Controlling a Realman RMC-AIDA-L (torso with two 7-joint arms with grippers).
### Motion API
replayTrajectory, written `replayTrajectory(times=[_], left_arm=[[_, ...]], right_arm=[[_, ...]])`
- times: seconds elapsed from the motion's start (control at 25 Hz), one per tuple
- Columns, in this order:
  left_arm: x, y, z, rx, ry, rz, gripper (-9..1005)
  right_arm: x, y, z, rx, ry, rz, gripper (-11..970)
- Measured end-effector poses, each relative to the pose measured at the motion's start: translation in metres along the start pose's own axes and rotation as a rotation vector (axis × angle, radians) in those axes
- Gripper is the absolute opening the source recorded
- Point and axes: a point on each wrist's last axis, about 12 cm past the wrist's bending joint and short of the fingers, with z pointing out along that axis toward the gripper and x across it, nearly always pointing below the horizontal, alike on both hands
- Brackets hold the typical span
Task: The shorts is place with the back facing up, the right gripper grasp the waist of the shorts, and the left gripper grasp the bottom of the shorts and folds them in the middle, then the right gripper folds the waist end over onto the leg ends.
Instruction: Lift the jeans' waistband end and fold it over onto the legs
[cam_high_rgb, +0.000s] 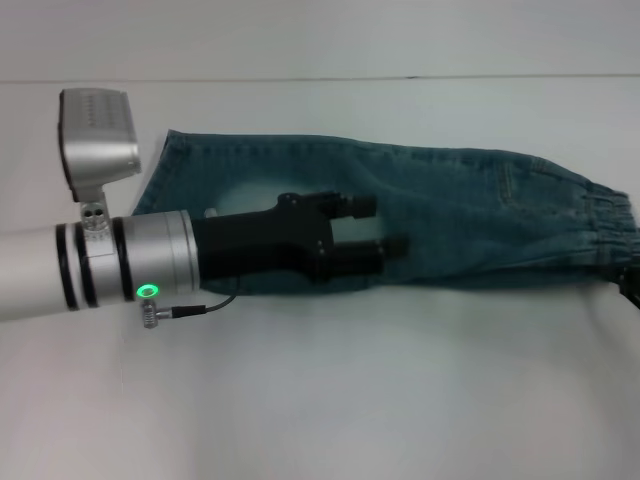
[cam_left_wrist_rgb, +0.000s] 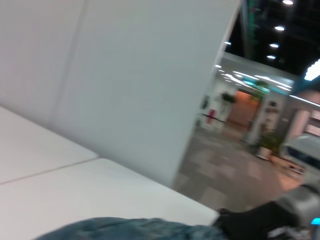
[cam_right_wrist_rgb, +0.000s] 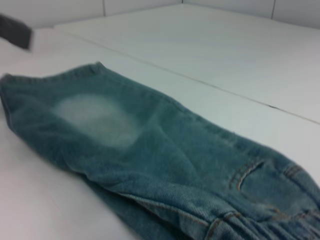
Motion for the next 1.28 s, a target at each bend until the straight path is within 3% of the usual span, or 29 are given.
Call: replayTrajectory(times=[0.16, 0.28, 0.68, 0.96, 1.28], left_arm=[[0.009, 0.007, 0.008, -0.101, -0.045, -0.015, 850], [0.016, 0.01, 0.018, -0.142, -0.042, -0.019, 657], [0.03, 0.005, 0.053, -0.16, 0.039, -0.028, 185], [0.037, -0.002, 0.077, -0.219, 0.043, -0.039, 97], [0.043, -0.015, 0.086, -0.205, 0.023, -0.031, 46]], right_arm=[[-0.005, 0.0, -0.016, -0.009, -0.017, 0.022, 55], [-0.009, 0.001, -0.028, -0.02, -0.027, 0.041, 55], [-0.032, 0.003, -0.05, -0.069, -0.02, 0.083, 55], [-0.051, 0.003, -0.06, -0.101, -0.021, 0.081, 55], [-0.06, -0.006, -0.061, -0.073, -0.037, 0.078, 56]])
